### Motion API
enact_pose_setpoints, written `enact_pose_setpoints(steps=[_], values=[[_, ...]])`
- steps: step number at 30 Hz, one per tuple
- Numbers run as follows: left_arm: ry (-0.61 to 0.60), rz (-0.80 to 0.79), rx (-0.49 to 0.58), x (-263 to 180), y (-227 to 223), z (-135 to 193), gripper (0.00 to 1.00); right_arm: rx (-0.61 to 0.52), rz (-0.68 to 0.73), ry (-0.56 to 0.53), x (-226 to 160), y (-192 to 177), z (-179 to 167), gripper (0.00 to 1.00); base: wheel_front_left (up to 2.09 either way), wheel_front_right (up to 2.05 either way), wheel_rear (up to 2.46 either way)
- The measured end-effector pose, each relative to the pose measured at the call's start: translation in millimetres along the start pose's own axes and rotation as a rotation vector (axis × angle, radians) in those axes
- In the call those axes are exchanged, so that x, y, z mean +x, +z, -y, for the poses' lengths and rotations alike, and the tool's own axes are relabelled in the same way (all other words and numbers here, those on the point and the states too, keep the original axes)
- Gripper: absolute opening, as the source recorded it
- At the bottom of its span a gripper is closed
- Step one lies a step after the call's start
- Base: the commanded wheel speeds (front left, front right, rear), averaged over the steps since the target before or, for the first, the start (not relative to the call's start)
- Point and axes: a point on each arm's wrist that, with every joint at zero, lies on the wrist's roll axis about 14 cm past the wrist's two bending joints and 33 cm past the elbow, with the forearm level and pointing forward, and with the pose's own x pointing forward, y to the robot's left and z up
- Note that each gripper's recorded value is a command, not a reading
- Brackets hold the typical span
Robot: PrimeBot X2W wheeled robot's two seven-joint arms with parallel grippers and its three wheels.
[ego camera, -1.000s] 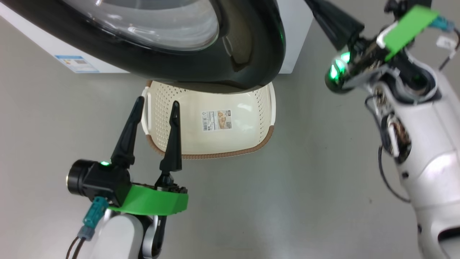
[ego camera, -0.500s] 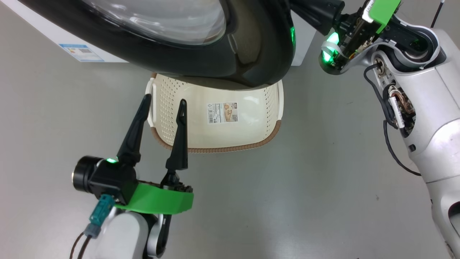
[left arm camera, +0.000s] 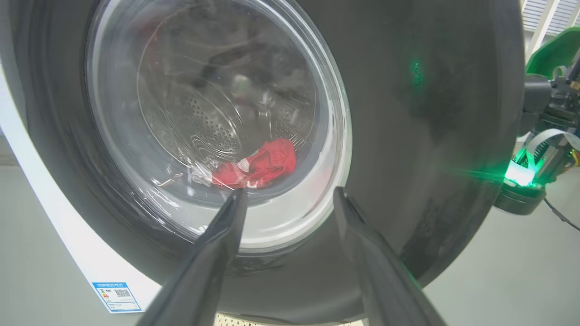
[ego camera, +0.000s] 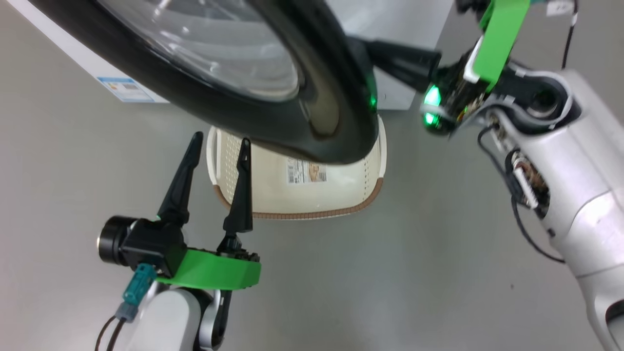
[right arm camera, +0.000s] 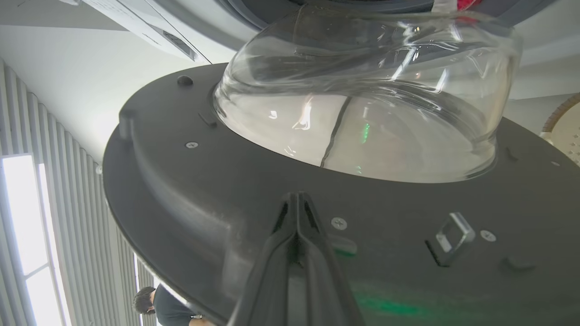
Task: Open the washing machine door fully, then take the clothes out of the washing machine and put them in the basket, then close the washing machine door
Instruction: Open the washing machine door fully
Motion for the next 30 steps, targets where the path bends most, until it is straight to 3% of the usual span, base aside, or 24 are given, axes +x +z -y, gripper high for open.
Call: enact_pose_setpoints(steps=[30], values=[[0.247,0.084,0.055,-94,61,-73,1.00,0.044,-0.219,-0.042,30,-148,-2,0.00,0.00,0.00,0.00]])
